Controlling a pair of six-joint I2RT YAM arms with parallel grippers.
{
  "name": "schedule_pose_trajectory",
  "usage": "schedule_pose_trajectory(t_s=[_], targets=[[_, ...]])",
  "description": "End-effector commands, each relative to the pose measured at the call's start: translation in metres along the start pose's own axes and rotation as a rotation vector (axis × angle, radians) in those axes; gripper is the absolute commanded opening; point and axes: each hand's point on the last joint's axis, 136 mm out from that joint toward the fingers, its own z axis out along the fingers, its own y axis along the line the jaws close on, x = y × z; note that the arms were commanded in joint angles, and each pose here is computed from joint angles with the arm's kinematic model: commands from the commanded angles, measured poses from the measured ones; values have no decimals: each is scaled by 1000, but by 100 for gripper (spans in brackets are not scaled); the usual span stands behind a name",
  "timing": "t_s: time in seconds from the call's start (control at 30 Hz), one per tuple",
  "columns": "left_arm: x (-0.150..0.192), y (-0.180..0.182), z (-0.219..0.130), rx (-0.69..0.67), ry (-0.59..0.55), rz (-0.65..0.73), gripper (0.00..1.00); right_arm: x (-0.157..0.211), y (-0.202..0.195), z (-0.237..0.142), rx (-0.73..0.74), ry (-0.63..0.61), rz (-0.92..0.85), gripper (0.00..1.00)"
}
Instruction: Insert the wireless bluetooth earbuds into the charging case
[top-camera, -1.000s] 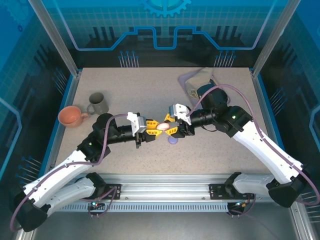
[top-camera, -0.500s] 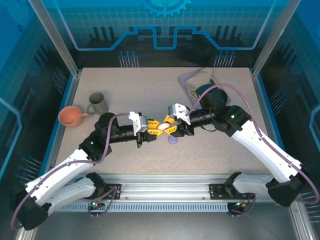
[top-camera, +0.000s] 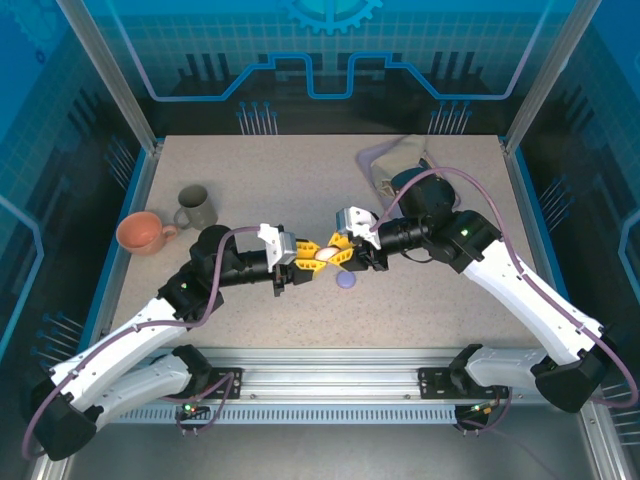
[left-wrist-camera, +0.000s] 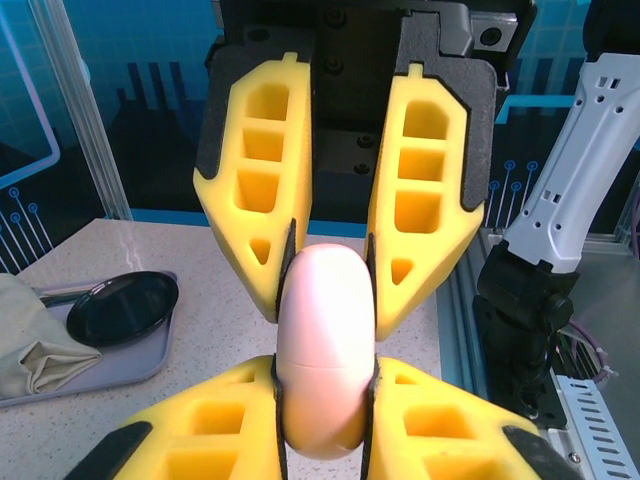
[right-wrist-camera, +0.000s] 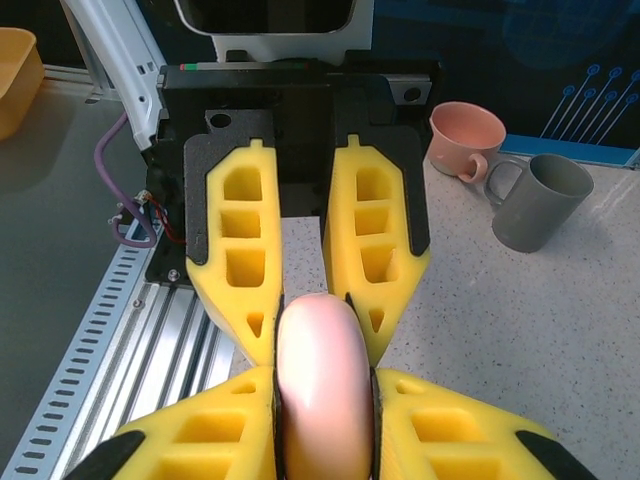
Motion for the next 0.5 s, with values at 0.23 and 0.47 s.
schedule_pose_trajectory(t_s=[0.23, 0.47], targets=[[4, 7, -11, -91, 25, -2, 64, 41, -32, -1, 139, 131, 207, 24], [8, 20, -41, -281, 5, -13, 76, 86, -46, 23, 192, 172, 537, 22]])
